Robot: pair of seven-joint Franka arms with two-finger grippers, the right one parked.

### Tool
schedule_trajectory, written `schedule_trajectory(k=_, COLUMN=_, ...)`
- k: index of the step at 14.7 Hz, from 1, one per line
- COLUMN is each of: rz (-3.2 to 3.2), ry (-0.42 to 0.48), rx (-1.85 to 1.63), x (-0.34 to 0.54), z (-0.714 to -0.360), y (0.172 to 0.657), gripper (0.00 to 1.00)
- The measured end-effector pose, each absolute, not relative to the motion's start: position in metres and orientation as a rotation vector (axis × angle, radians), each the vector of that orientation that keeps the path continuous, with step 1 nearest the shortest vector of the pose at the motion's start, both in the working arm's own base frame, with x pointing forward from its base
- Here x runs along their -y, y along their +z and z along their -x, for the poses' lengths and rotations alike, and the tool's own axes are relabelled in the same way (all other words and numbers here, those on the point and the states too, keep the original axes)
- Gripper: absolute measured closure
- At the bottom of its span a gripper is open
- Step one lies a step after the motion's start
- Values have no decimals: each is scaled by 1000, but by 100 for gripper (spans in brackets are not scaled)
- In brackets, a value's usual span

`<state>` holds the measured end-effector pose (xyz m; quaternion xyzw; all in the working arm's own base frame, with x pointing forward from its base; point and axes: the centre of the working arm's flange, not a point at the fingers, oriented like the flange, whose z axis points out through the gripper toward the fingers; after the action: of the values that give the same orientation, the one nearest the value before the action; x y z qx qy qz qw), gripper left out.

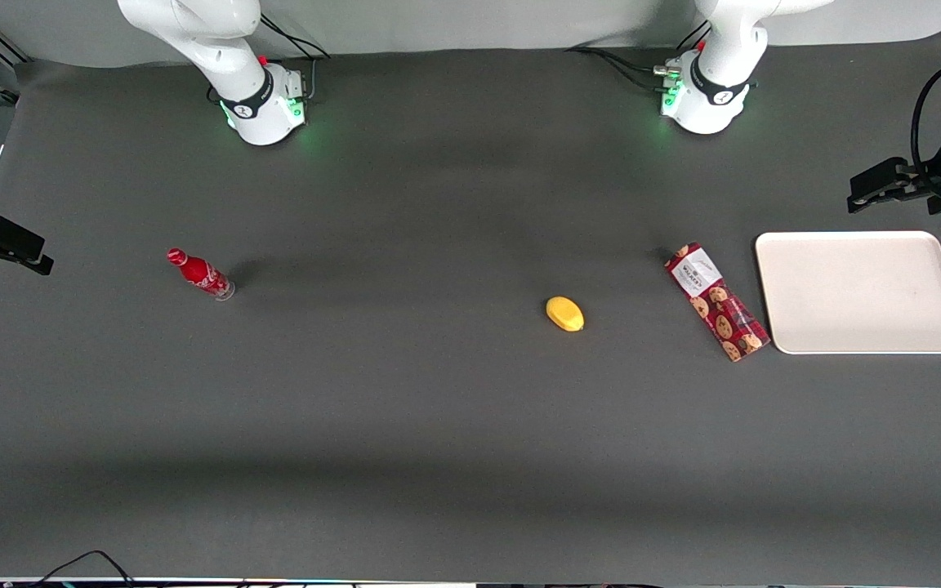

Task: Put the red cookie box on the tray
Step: 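Move the left gripper down over the red plaid cookie box, then close the left gripper on the cookie box and lift it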

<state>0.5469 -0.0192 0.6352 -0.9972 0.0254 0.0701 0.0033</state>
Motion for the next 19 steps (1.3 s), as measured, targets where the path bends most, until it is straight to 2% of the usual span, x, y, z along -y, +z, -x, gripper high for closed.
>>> schedule_trajectory(k=6, rz=3123, ry=230, rx=-98, x=18, z=-548, y=632, gripper=0)
schedule_trajectory(k=9, rz=3110, ry=292, rx=103, x=16, z=-557, y=610, gripper=0)
schedule_trajectory(k=11, rz=3079, ry=382, rx=282, x=15, z=-574, y=569, gripper=0)
schedule_trajectory(k=14, rz=3026, ry=477, rx=472, x=17, z=-593, y=477, gripper=0)
schedule_trajectory(k=16, rz=3009, ry=474, rx=552, x=19, z=-592, y=416, gripper=0)
schedule_trajectory(k=19, rz=3014, ry=438, rx=578, x=25, z=-573, y=341, gripper=0)
